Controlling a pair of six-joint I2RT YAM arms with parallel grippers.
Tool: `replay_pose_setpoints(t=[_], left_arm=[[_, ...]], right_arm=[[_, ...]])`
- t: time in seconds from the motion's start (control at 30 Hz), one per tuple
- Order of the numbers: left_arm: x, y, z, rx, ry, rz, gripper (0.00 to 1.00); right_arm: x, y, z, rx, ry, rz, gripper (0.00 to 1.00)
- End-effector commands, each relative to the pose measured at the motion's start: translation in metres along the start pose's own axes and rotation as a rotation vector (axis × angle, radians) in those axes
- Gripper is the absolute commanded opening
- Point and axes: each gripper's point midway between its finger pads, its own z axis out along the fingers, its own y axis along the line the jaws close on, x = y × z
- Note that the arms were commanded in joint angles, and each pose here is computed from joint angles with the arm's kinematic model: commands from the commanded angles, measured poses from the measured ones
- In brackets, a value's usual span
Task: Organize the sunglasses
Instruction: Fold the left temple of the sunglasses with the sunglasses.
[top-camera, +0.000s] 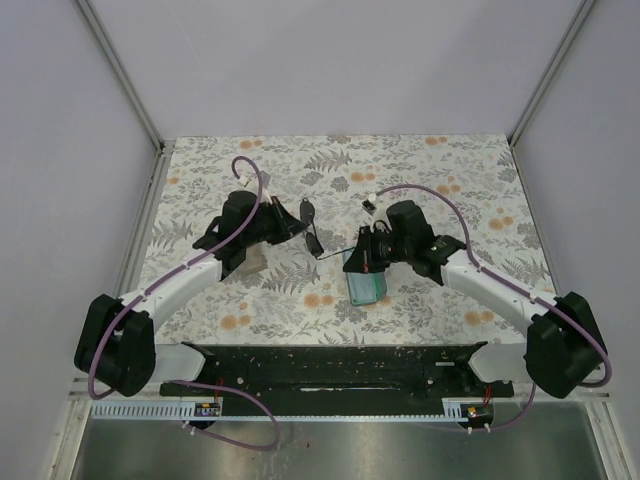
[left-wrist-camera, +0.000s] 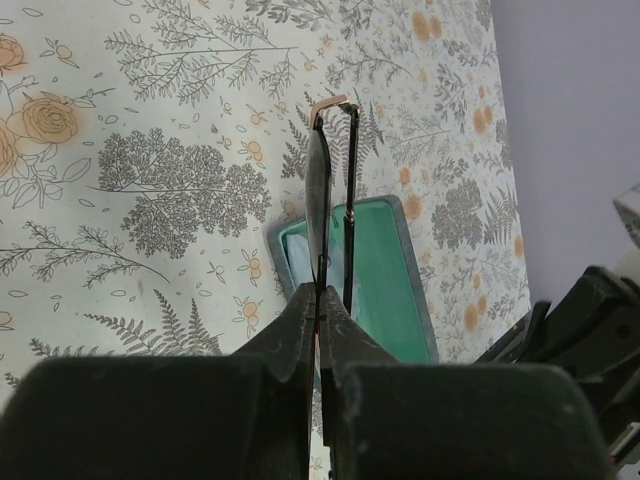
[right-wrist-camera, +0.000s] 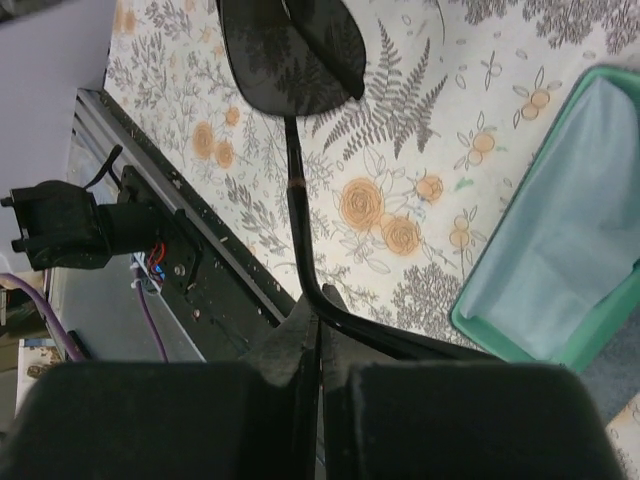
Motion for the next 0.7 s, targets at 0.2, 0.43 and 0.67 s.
replay_pose_setpoints(t=[0.2, 0.43, 0.67], left_arm=[[0.033, -0.026, 0.001, 0.038, 0.027, 0.133, 0.0], [0.048, -0.023, 0.001, 0.043, 0.078, 0.14, 0.0], [0.049, -0.023, 0.004, 0.038, 0.088, 0.135, 0.0]], right_arm=[[-0.071, 0.008, 0.039, 0.026, -0.076, -0.087, 0.0], [-0.071, 0.001, 0.048, 0.05, -0.053, -0.08, 0.0], [-0.06, -0.004, 0.022, 0.106, -0.085, -0.079, 0.19]])
